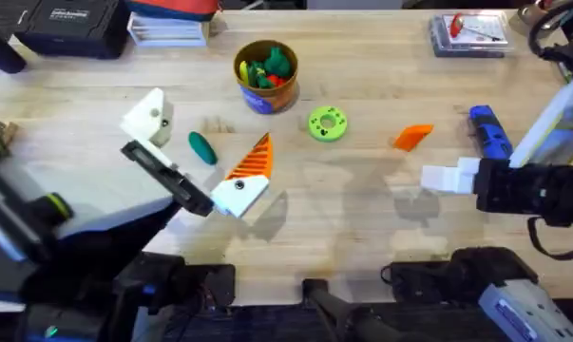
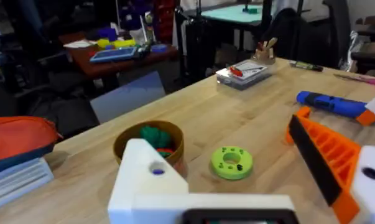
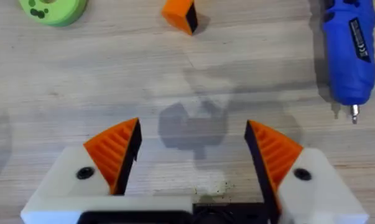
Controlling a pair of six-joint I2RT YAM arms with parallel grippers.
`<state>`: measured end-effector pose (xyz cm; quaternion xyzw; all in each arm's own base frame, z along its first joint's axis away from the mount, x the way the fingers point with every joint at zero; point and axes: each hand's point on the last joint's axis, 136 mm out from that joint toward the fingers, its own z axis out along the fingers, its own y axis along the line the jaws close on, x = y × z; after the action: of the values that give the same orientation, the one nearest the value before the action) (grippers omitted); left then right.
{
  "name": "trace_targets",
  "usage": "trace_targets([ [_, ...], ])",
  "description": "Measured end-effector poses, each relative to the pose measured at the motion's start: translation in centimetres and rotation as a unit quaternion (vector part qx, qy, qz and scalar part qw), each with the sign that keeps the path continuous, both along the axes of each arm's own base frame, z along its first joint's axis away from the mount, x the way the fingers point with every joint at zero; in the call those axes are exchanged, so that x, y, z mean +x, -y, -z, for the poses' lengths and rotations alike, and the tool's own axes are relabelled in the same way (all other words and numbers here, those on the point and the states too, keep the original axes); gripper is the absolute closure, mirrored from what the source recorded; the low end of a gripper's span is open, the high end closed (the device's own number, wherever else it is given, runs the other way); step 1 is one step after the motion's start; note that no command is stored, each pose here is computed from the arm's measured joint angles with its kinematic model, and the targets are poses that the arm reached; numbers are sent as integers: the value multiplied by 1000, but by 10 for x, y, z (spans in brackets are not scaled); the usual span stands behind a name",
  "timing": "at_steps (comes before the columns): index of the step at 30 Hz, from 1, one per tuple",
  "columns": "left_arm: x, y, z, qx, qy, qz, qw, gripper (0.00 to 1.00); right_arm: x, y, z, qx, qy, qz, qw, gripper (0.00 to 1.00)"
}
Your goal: Pick up the gripper from the table and insert it into the empty holder that is missing its gripper. Then pick up a screw, insert it into the mounting hole, and use the screwdriver to tighten it. Finally, clean up the table by picking up the vegetable and placing it into the bucket.
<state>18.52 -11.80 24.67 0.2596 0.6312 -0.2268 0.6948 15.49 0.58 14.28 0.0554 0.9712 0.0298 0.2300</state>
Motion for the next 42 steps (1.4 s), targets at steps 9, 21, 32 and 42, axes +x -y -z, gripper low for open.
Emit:
trace_targets([
  [9, 15, 2, 31, -28, 15, 5, 999, 32, 0, 0, 0, 0, 0, 0, 1000, 7],
  [21, 17, 6, 81, -40, -104, 13, 994, 33, 0, 0, 0, 0, 0, 0, 1000, 7],
  [32, 15, 8, 83, -67, -134, 21, 988, 33, 0, 0, 0, 0, 0, 0, 1000, 9],
  [42, 14, 9, 83, -69, -137, 25, 988, 33, 0, 0, 0, 0, 0, 0, 1000, 7],
])
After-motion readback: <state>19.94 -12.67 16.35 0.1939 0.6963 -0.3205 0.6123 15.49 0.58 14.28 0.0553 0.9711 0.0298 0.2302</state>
